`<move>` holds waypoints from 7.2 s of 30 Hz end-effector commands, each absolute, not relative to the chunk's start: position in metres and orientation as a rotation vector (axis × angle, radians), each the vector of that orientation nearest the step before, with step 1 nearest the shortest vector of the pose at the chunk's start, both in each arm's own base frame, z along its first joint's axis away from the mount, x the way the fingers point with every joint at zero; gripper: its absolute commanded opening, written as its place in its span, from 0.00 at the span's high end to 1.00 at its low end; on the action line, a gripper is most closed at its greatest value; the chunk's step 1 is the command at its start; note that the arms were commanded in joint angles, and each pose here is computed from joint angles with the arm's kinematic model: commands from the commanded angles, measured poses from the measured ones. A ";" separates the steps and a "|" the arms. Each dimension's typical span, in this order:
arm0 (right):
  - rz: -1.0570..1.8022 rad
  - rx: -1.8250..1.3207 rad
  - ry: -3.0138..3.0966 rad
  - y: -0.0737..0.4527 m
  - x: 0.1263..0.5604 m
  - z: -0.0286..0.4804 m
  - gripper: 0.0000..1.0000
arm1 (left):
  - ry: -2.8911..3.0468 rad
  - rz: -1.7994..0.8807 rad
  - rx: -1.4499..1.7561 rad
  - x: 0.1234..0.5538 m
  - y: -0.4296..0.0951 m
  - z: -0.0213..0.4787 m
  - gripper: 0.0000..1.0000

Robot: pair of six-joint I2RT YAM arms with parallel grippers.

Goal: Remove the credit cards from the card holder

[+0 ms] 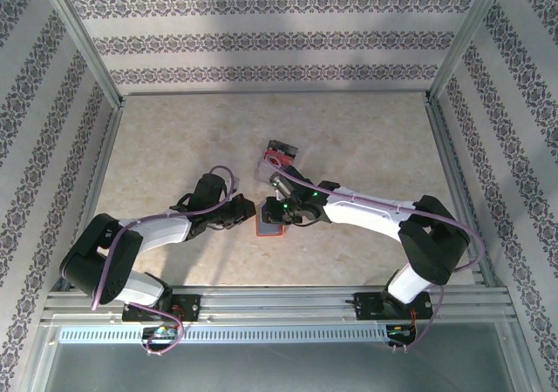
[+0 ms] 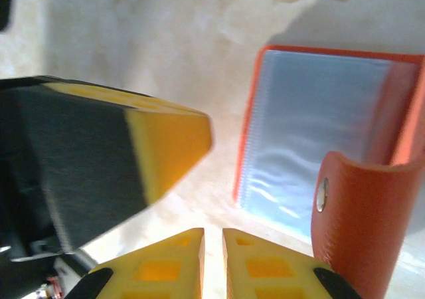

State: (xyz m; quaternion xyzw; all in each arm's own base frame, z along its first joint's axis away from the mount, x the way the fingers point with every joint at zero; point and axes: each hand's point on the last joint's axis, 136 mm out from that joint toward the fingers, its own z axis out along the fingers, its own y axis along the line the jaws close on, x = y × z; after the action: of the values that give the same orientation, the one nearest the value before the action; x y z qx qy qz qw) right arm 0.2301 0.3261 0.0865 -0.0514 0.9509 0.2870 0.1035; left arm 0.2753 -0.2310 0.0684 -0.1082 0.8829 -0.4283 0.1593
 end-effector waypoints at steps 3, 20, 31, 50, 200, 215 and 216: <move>0.582 -0.150 2.849 0.285 0.234 0.069 0.84 | 2.490 -1.252 -0.300 0.281 -0.232 0.076 0.92; 0.548 -0.076 2.882 0.243 0.234 0.039 0.96 | 2.532 -1.289 -0.277 0.293 -0.249 0.058 0.93; 0.508 -0.041 2.932 0.228 0.234 0.015 0.97 | 2.544 -1.225 -0.271 0.290 -0.242 0.054 0.94; 0.594 -0.005 2.956 0.232 0.232 0.003 0.97 | 2.594 -1.237 -0.241 0.285 -0.254 0.039 0.94; 1.085 0.021 2.863 0.271 0.262 0.028 0.91 | 2.765 -1.025 -0.198 0.265 -0.249 0.003 0.94; 1.211 0.014 2.857 0.269 0.257 0.016 0.82 | 2.775 -1.016 -0.200 0.264 -0.249 -0.001 0.94; 1.211 0.012 2.858 0.268 0.257 0.014 0.81 | 2.777 -1.015 -0.200 0.263 -0.248 -0.001 0.94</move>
State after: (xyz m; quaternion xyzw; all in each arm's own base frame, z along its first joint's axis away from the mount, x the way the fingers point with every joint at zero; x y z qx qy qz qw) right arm 0.2635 0.2717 0.0258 0.0079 0.9202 0.3901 0.0327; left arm 0.2817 -0.2618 0.0273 -0.0609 0.9144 -0.3814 0.1213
